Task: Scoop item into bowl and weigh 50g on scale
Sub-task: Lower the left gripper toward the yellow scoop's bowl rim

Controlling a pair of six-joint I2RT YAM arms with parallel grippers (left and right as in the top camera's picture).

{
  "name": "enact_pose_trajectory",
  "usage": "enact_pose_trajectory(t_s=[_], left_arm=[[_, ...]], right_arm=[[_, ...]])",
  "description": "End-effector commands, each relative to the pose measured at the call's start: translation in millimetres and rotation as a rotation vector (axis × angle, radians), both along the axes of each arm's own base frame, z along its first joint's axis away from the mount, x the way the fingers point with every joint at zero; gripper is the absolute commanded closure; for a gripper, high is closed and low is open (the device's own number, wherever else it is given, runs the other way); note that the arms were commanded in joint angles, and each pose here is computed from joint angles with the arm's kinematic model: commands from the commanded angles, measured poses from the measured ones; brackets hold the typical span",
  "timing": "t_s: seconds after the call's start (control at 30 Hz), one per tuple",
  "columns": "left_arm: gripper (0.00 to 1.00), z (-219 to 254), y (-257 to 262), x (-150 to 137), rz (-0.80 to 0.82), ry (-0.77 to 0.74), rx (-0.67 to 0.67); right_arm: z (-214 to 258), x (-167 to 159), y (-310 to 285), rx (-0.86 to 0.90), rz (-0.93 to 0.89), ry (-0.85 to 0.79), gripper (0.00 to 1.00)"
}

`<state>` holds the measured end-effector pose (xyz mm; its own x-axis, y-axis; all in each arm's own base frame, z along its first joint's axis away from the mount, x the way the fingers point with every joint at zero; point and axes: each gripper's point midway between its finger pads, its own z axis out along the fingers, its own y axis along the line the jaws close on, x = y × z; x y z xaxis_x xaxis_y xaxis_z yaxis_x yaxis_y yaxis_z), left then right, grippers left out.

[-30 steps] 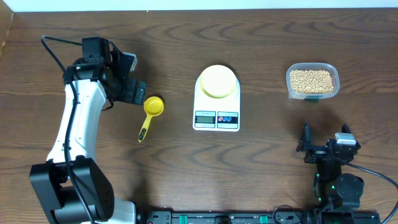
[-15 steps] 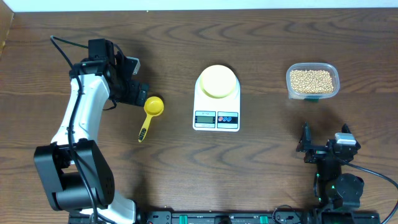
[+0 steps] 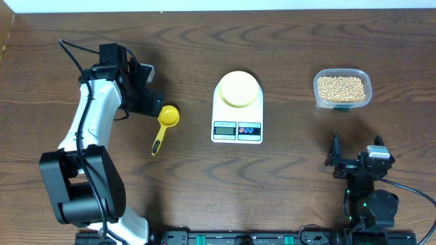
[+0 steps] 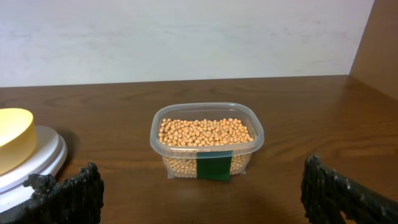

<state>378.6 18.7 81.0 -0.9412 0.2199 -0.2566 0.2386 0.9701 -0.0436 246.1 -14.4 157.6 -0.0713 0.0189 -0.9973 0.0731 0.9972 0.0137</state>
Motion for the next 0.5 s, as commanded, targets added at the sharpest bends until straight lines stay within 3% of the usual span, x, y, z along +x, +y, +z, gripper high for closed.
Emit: enact_pose_trajectory(t_s=[0.0, 0.47], left_arm=[[0.02, 1.4, -0.4, 5.5, -0.015, -0.014, -0.007], [0.02, 0.7, -0.5, 4.4, -0.015, -0.010, -0.008]], right_arm=[[-0.6, -0.2, -0.3, -0.011, 0.000, 0.002, 0.01], [-0.6, -0.2, -0.3, -0.011, 0.000, 0.002, 0.01]])
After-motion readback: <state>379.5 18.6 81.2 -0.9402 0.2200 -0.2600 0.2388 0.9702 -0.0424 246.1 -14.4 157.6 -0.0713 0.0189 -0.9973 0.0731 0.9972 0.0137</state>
